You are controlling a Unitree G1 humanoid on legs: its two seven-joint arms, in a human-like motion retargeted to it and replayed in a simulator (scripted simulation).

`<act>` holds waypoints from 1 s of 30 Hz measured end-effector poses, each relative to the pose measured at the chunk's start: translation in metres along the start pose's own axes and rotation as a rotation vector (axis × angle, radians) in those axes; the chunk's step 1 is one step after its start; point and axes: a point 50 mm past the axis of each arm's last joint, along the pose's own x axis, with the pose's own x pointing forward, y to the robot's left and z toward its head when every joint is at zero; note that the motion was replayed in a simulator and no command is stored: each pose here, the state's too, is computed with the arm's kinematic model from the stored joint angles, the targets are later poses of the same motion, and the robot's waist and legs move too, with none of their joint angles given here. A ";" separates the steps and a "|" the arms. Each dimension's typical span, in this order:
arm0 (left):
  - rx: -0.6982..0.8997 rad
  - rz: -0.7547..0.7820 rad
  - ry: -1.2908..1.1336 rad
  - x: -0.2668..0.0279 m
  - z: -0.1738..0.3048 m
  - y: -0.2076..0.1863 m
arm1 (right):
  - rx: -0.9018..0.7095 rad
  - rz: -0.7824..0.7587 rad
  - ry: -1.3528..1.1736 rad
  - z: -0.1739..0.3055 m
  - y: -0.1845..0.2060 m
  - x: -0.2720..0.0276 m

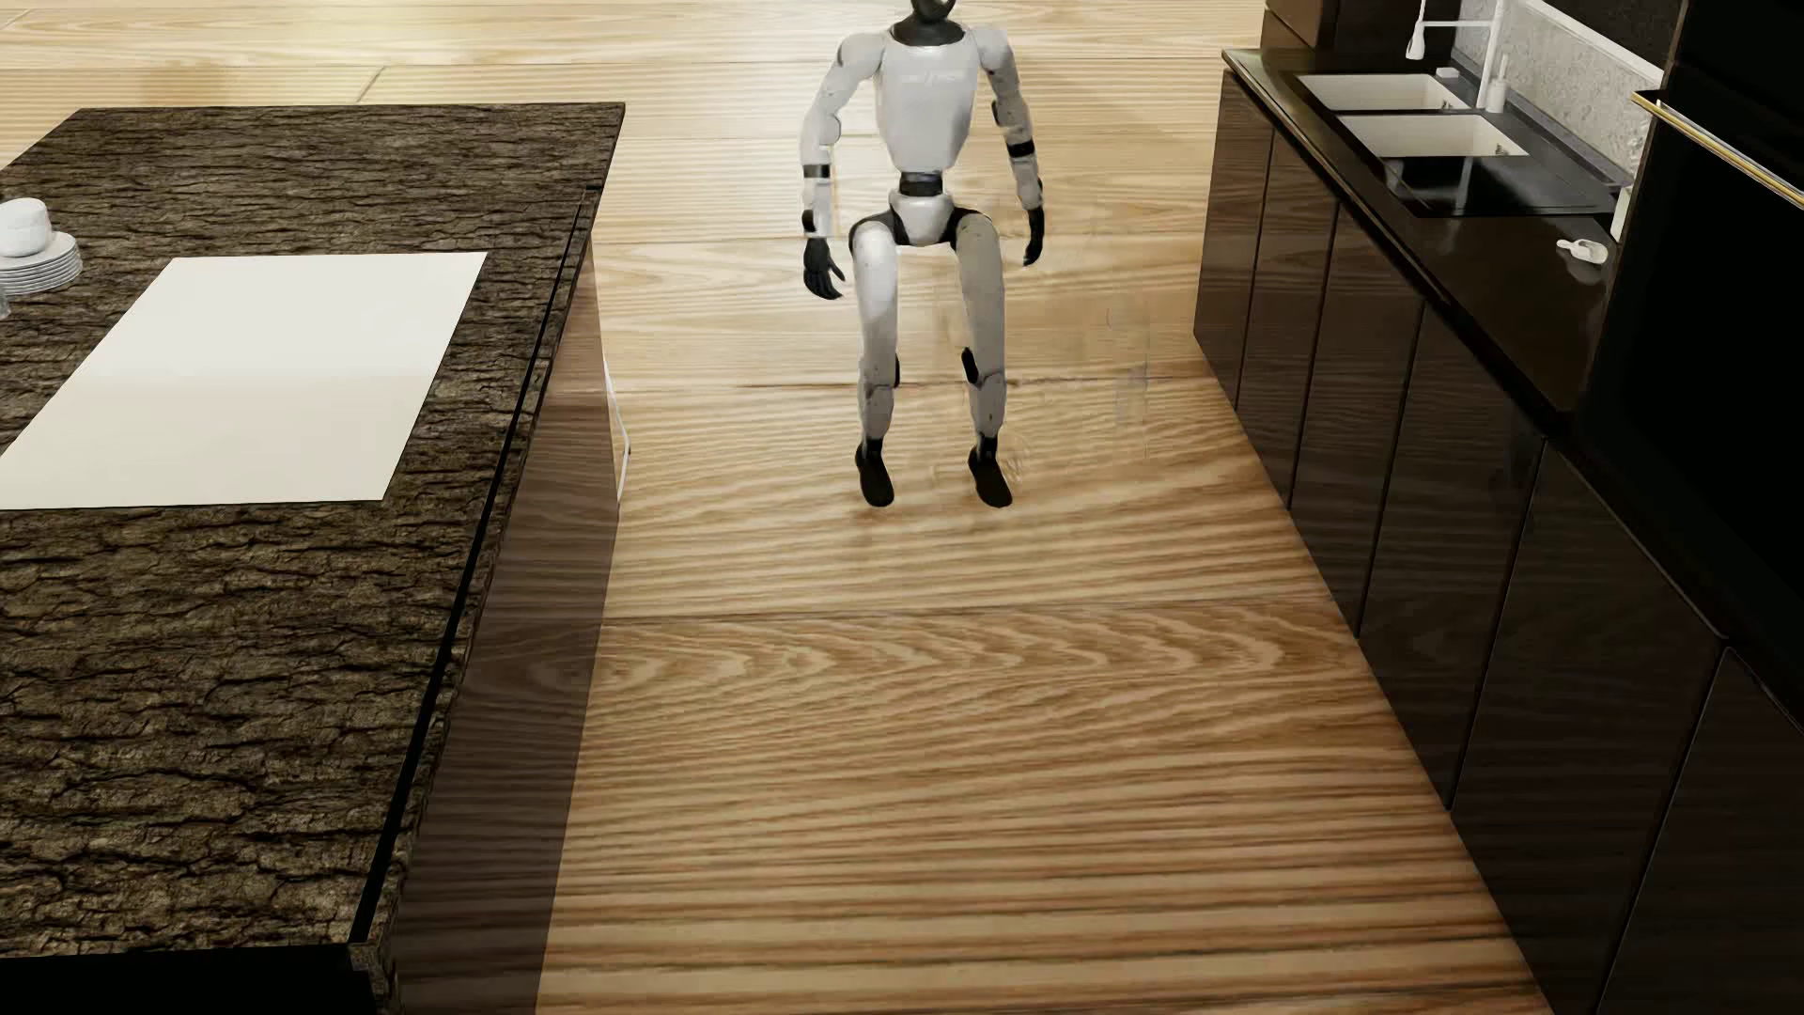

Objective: Reach down

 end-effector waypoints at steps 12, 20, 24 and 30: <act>-0.035 0.043 -0.225 -0.001 0.058 0.014 | 0.002 -0.047 0.007 -0.004 -0.018 -0.003; 0.036 0.091 -0.308 -0.001 0.093 0.038 | -0.047 -0.033 -0.145 0.050 -0.018 0.010; 0.268 0.143 -0.509 -0.011 0.189 0.063 | -0.252 -0.028 -0.319 0.132 -0.029 0.022; 0.492 0.479 -0.918 -0.134 0.394 0.130 | -0.618 -0.336 -0.615 0.335 -0.105 -0.027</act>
